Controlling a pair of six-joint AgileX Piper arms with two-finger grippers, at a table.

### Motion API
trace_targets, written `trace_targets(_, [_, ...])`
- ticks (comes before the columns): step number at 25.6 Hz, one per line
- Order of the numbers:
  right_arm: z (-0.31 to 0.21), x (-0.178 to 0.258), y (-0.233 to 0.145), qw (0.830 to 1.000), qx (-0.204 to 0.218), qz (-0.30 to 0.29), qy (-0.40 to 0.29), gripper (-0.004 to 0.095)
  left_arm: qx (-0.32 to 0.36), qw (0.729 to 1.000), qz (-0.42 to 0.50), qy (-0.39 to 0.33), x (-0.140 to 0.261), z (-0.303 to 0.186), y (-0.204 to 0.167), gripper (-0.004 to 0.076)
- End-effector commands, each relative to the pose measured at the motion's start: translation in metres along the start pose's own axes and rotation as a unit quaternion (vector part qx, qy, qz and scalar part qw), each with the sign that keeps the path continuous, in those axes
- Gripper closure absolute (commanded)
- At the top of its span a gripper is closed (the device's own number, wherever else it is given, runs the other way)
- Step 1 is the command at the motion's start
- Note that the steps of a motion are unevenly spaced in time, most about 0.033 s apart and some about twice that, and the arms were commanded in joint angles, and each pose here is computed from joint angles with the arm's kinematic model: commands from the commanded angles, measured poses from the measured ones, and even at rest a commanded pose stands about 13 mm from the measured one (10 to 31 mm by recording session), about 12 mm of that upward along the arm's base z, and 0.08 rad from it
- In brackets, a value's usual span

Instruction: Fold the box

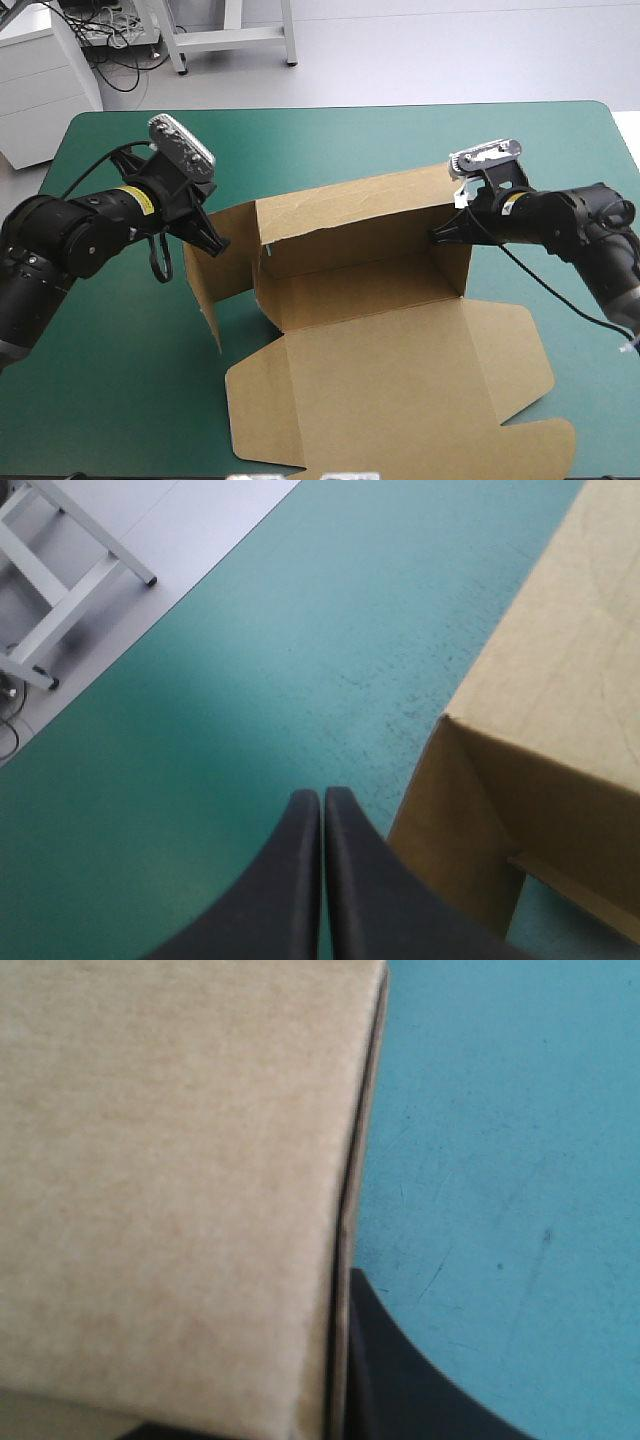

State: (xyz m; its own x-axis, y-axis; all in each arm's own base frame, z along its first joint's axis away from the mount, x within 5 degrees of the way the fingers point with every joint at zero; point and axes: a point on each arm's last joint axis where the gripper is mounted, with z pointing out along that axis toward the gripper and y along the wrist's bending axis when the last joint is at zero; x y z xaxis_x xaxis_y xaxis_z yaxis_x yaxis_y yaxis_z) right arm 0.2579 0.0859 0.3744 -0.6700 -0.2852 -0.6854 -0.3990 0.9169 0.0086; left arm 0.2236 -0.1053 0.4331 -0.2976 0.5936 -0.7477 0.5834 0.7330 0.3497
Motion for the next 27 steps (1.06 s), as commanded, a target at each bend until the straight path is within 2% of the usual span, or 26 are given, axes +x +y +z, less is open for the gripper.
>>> trace_targets(1, [0.000,-0.010,-0.005,0.999,0.007,0.011,0.041,0.0930,-0.026,0.998,-0.044,-0.048,-0.007,-0.017,0.016,0.0730])
trace_targets(3, [0.026,-0.020,-0.008,0.996,0.004,0.013,0.085,0.0930,-0.045,0.994,-0.090,-0.047,-0.002,-0.018,0.028,0.0730])
trace_targets(7, [0.071,-0.038,-0.014,0.991,0.000,0.021,0.132,0.0930,-0.065,0.989,-0.127,-0.028,0.007,-0.019,0.040,0.0730])
trace_targets(13, [0.107,-0.064,-0.020,0.992,0.004,0.006,0.123,0.0923,-0.078,0.985,-0.153,-0.008,0.016,-0.029,0.044,0.0732])
trace_targets(16, [0.121,-0.068,-0.024,0.992,0.013,-0.007,0.125,0.0868,-0.082,0.983,-0.166,-0.016,0.017,-0.039,0.042,0.0732])
trace_targets(19, [0.126,-0.071,-0.024,0.993,0.014,-0.010,0.113,0.0699,-0.084,0.982,-0.166,-0.022,0.019,-0.048,0.039,0.0733])
trace_targets(25, [0.116,-0.078,-0.024,0.993,0.011,-0.023,0.114,0.0168,-0.103,0.981,-0.164,-0.009,0.023,-0.058,0.040,0.0733])
trace_targets(27, [0.106,-0.081,-0.023,0.993,0.009,-0.023,0.119,0.0091,-0.125,0.978,-0.169,0.004,0.026,-0.059,0.043,0.0733])
